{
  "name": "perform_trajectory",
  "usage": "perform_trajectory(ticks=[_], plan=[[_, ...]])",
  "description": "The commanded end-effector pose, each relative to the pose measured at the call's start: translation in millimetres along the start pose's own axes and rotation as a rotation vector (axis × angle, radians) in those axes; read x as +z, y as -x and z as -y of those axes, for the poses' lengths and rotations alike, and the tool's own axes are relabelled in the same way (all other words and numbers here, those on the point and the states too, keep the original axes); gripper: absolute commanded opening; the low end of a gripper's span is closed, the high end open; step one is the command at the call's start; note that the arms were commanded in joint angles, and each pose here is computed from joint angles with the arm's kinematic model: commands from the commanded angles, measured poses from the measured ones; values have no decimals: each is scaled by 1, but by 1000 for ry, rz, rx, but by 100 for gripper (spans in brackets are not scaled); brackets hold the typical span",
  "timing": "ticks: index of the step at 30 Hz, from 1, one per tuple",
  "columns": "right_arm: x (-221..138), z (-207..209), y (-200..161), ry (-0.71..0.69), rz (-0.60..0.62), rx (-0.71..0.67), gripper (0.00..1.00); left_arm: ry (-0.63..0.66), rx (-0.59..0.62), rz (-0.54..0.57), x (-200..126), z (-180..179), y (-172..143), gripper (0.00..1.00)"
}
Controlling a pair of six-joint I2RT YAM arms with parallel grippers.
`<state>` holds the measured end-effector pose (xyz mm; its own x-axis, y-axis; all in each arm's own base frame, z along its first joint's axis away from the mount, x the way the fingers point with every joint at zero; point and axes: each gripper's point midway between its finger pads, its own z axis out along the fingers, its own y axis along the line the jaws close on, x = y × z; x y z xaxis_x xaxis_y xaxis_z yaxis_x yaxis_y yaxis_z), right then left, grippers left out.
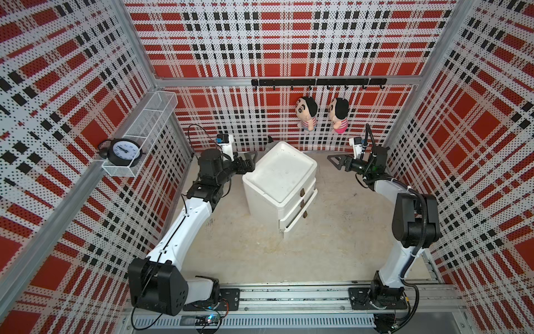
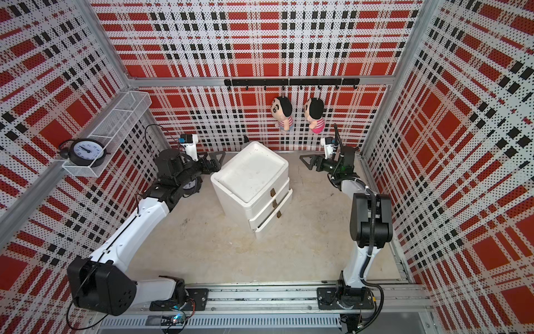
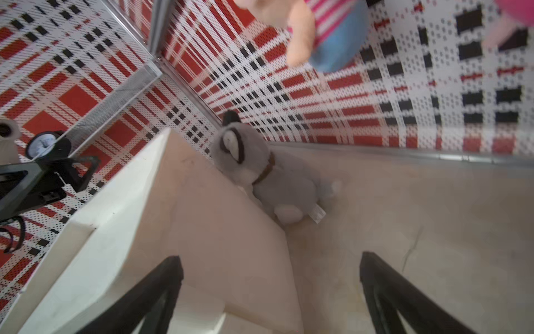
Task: Take the microphone out of the drawer
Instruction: Adjust the storage box at the center of the board.
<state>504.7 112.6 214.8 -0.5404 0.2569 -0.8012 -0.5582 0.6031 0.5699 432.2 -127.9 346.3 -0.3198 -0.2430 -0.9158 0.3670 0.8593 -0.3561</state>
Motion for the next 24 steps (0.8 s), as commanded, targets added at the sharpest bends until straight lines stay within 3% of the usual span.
perform_trajectory(ticks=[1, 14, 18, 24], plan=[[-11, 5, -16, -176, 7, -26, 100, -55, 16, 6, 8, 11, 16, 98], [-69, -2, -132, -682, -102, 0, 100, -44, 71, -136, 39, 5, -2, 98], [-73, -7, -152, -755, -115, 5, 100, -94, 77, -147, 46, 14, -10, 98], [-58, -7, -176, -756, -146, 46, 100, -143, 67, -173, 53, 23, -23, 98]])
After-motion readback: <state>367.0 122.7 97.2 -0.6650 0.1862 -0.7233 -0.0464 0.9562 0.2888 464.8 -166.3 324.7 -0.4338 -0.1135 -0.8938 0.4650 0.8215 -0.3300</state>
